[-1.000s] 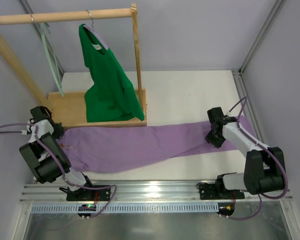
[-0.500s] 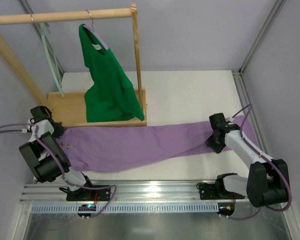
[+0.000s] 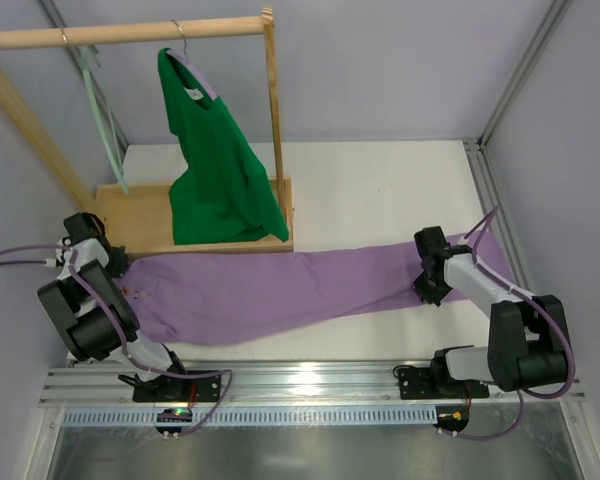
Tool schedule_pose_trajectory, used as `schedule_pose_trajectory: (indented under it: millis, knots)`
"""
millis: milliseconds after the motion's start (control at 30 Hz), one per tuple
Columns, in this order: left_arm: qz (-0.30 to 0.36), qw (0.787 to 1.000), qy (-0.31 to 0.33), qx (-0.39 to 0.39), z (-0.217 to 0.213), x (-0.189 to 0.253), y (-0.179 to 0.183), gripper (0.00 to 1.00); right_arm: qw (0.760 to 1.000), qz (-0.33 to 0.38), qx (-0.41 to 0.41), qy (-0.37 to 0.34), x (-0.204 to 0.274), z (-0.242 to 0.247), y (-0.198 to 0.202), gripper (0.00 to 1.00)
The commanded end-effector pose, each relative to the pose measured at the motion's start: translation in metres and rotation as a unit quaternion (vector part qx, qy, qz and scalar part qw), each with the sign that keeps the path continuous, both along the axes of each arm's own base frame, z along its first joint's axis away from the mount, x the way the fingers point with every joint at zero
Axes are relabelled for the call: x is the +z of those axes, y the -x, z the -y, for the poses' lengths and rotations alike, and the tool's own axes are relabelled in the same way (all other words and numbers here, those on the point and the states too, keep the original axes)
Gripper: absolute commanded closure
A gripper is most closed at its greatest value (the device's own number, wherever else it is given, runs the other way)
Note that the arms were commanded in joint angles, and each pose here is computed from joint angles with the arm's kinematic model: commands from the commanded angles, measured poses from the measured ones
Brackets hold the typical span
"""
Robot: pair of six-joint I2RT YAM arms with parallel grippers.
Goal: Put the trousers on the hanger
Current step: Fold the trousers
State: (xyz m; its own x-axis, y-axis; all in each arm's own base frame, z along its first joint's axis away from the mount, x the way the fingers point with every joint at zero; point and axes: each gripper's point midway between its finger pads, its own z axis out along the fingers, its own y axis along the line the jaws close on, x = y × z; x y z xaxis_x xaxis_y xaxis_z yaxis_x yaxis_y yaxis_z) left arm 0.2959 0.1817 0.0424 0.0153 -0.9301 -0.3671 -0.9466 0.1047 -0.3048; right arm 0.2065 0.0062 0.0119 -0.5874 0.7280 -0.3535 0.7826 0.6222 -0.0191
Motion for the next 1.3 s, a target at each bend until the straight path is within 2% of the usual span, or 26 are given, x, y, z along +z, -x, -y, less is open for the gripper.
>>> schedule_pose_trajectory:
  millis: [0, 133, 300, 467, 533, 567, 600, 667, 700, 767, 800, 867, 933, 1100, 1133, 1200, 1267]
  knots:
    - [0.001, 0.999, -0.037, 0.002, -0.017, 0.009, -0.005, 1.00, 0.997, -0.018, -0.039, 0.064, -0.005, 0.029, 0.010, 0.96]
    - [-0.005, 0.999, -0.050, 0.010, -0.021, 0.013, -0.002, 0.99, 0.996, 0.005, -0.064, 0.065, 0.001, 0.040, 0.012, 0.97]
    - [-0.026, 0.998, -0.056, 0.016, -0.025, 0.011, 0.003, 1.00, 0.992, -0.002, -0.104, 0.066, -0.003, 0.048, 0.029, 0.96]
    - [-0.020, 0.998, -0.053, 0.017, -0.027, 0.016, -0.002, 1.00, 0.993, 0.018, -0.106, 0.057, -0.003, 0.047, 0.028, 0.96]
    - [-0.005, 0.998, -0.053, 0.019, -0.026, 0.021, -0.006, 1.00, 0.995, 0.021, -0.082, 0.052, -0.002, 0.045, 0.025, 0.96]
    - [0.000, 0.998, -0.052, 0.020, -0.024, 0.022, -0.004, 1.00, 0.998, 0.044, -0.051, 0.017, -0.001, 0.032, 0.010, 0.96]
    - [0.008, 0.998, -0.056, 0.022, -0.025, 0.024, -0.007, 1.00, 0.999, 0.051, 0.013, 0.003, 0.001, 0.025, 0.003, 0.96]
    - [0.020, 0.998, -0.054, 0.029, -0.023, 0.026, -0.007, 0.99, 0.994, 0.093, 0.043, -0.024, 0.016, 0.013, -0.013, 0.96]
    - [0.026, 0.998, -0.046, 0.029, -0.020, 0.025, -0.008, 0.99, 0.991, 0.107, 0.060, -0.049, 0.022, 0.003, -0.017, 0.88]
    - [0.057, 0.996, -0.050, 0.041, -0.020, 0.034, -0.013, 1.00, 0.983, 0.152, 0.083, -0.064, 0.041, -0.005, -0.027, 0.78]
    - [0.062, 0.996, -0.047, 0.043, -0.017, 0.031, -0.011, 1.00, 0.979, 0.162, 0.095, -0.077, 0.047, -0.011, -0.029, 0.70]
    - [0.093, 0.992, -0.055, 0.057, -0.021, 0.039, -0.017, 0.99, 0.969, 0.191, 0.128, -0.090, 0.060, -0.019, -0.040, 0.64]
    - [0.093, 0.993, -0.043, 0.056, -0.017, 0.035, -0.019, 0.99, 0.957, 0.215, 0.160, -0.110, 0.069, -0.030, -0.050, 0.58]
    - [0.063, 0.996, -0.024, 0.059, -0.014, 0.020, -0.013, 1.00, 0.948, 0.215, 0.186, -0.146, 0.085, -0.048, -0.080, 0.55]
    - [0.055, 0.996, -0.025, 0.060, -0.013, 0.017, -0.010, 1.00, 0.937, 0.236, 0.212, -0.147, 0.100, -0.060, -0.095, 0.53]
    - [0.038, 0.997, -0.024, 0.064, -0.013, 0.012, -0.003, 1.00, 0.933, 0.226, 0.245, -0.134, 0.095, -0.068, -0.109, 0.52]
    - [0.026, 0.997, -0.028, 0.067, -0.014, 0.009, 0.001, 1.00, 0.915, 0.247, 0.292, -0.132, 0.109, -0.086, -0.133, 0.51]
